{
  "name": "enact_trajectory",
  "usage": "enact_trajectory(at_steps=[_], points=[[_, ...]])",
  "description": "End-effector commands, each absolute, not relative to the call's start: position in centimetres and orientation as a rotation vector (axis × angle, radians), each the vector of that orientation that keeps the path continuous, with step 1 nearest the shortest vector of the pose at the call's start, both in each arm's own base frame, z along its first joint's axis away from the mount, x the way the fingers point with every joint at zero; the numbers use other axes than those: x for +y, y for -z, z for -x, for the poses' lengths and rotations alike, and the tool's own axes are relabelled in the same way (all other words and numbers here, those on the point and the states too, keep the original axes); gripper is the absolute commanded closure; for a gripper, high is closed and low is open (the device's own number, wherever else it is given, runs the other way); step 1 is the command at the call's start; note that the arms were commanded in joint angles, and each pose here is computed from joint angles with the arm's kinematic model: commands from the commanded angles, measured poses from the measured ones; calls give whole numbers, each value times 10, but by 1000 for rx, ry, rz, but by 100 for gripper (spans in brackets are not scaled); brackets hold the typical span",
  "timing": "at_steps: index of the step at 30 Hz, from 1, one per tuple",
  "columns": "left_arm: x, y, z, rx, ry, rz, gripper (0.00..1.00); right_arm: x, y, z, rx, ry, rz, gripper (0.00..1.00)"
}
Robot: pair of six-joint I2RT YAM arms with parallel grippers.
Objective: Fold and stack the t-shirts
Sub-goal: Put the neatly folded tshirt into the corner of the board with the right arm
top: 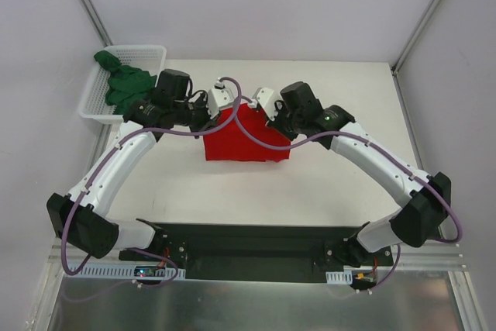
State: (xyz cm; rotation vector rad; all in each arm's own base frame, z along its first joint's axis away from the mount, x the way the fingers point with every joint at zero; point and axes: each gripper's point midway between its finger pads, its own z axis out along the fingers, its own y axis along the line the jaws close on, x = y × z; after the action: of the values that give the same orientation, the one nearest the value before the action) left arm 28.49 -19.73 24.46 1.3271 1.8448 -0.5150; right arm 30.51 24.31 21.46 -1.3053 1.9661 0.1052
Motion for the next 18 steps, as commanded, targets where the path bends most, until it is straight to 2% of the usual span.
enact_trajectory(at_steps=[1,18], points=[[-204,-264,-309,1731,430,-1348,100,240,-238,-331,1908,-36,1242,99],[-216,-241,-337,1764,437,-1354,100,233,-220,-335,1946,-57,1251,99]])
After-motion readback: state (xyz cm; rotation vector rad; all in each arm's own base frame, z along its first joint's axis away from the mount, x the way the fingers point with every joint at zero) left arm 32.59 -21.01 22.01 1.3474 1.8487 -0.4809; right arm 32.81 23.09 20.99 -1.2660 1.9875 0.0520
